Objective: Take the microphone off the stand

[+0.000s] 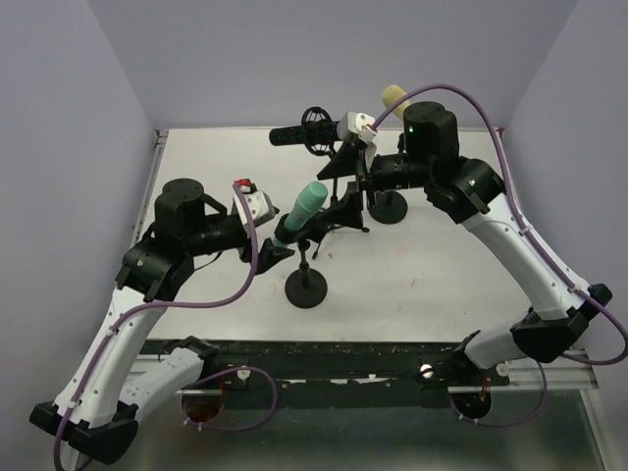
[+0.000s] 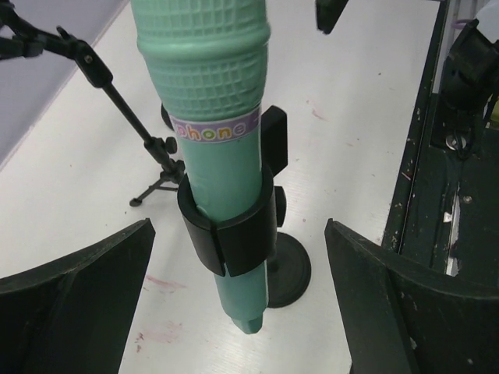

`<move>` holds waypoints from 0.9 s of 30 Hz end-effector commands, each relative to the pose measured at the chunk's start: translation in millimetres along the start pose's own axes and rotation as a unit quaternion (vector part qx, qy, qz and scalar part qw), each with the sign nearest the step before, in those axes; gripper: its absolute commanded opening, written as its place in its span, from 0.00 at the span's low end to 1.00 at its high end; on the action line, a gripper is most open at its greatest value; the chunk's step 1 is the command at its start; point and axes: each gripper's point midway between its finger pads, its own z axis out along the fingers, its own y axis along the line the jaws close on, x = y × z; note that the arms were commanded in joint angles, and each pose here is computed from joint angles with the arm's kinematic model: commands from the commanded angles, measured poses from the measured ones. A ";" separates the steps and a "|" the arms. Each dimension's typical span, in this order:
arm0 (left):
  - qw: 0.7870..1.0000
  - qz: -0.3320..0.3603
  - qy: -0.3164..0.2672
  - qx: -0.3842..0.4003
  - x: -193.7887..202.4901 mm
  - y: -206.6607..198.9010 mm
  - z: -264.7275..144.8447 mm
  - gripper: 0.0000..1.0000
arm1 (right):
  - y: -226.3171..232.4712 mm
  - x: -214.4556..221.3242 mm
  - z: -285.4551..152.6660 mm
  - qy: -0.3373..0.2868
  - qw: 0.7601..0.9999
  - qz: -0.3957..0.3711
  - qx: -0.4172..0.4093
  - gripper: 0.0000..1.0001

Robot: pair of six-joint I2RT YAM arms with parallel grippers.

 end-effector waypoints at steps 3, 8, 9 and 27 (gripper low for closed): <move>0.999 -0.030 0.020 -0.012 18.5 10.1 12.6 0.97 | 3.8 3.1 18.2 -0.014 0.999 0.024 -0.044 0.98; 0.999 -0.044 0.018 0.010 22.0 5.3 17.2 0.92 | 2.7 6.5 24.4 -0.017 0.998 0.031 -0.053 0.96; 0.999 -0.048 0.018 0.011 23.6 4.6 18.0 0.92 | 1.8 9.4 26.4 -0.017 0.998 0.037 -0.055 0.96; 0.995 -0.015 -0.066 0.071 -58.2 6.0 23.0 0.96 | 3.1 52.2 10.1 0.054 0.998 0.022 -0.011 1.00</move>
